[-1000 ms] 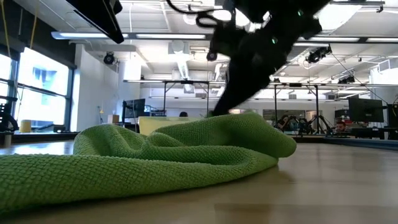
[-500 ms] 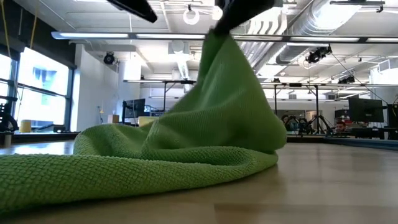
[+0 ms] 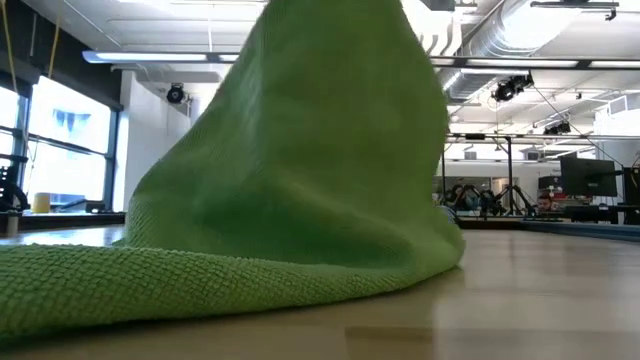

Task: Roll microfiber towels into tight, uniform cylinder then place into a basket
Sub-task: Roll the green microfiber towel

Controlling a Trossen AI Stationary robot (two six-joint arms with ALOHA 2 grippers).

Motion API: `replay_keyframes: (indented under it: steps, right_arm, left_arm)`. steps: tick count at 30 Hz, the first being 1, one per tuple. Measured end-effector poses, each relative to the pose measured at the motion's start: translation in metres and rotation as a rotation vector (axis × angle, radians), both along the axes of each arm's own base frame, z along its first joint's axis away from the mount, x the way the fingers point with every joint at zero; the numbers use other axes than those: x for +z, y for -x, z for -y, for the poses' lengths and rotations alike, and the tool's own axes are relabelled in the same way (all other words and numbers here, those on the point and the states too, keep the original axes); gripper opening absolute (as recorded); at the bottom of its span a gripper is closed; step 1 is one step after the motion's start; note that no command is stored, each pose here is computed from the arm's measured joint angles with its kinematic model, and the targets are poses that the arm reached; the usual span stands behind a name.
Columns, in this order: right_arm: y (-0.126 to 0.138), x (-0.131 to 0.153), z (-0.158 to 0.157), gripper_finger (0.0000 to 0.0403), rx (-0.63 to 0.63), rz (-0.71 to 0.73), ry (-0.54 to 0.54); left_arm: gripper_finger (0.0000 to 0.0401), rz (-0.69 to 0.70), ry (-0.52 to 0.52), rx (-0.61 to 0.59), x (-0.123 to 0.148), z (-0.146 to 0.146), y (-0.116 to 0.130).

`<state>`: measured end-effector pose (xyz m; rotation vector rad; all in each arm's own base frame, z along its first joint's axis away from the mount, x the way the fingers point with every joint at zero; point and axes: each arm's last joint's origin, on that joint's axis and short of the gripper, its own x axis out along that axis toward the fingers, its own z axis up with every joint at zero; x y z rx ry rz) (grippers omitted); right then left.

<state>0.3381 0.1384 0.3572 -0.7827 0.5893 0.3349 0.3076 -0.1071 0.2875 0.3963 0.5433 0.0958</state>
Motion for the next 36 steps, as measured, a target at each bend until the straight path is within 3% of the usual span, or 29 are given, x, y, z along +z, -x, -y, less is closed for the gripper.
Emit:
replay_keyframes:
  steps: [10, 16, 23, 26, 31, 36]
  right_arm:
    - [0.009, 0.044, -0.012, 0.0, 0.116, 0.119, 0.079]
    - [0.016, 0.067, 0.0, 0.0, -0.053, 0.148, 0.207]
    - [0.009, 0.072, 0.023, 0.0, -0.257, 0.179, 0.307]
    - [0.006, 0.069, 0.029, 0.0, -0.303, 0.166, 0.261]
    - [0.009, 0.053, 0.022, 0.0, -0.199, 0.015, 0.106]
    - [0.007, 0.03, 0.012, 0.0, -0.229, -0.125, 0.104]
  left_arm:
    - [0.0147, 0.026, -0.027, -0.027, 0.003, 0.001, -0.002]
    - [0.0147, 0.01, 0.067, -0.119, 0.002, 0.007, -0.001]
    - [0.0147, 0.044, 0.141, -0.223, 0.002, 0.017, -0.006]
    - [0.0147, 0.074, 0.131, -0.195, 0.002, 0.017, -0.009]
    - [0.0147, 0.059, 0.032, -0.029, -0.002, 0.011, -0.007]
    - [0.0147, 0.095, -0.033, -0.003, 0.003, 0.015, -0.005]
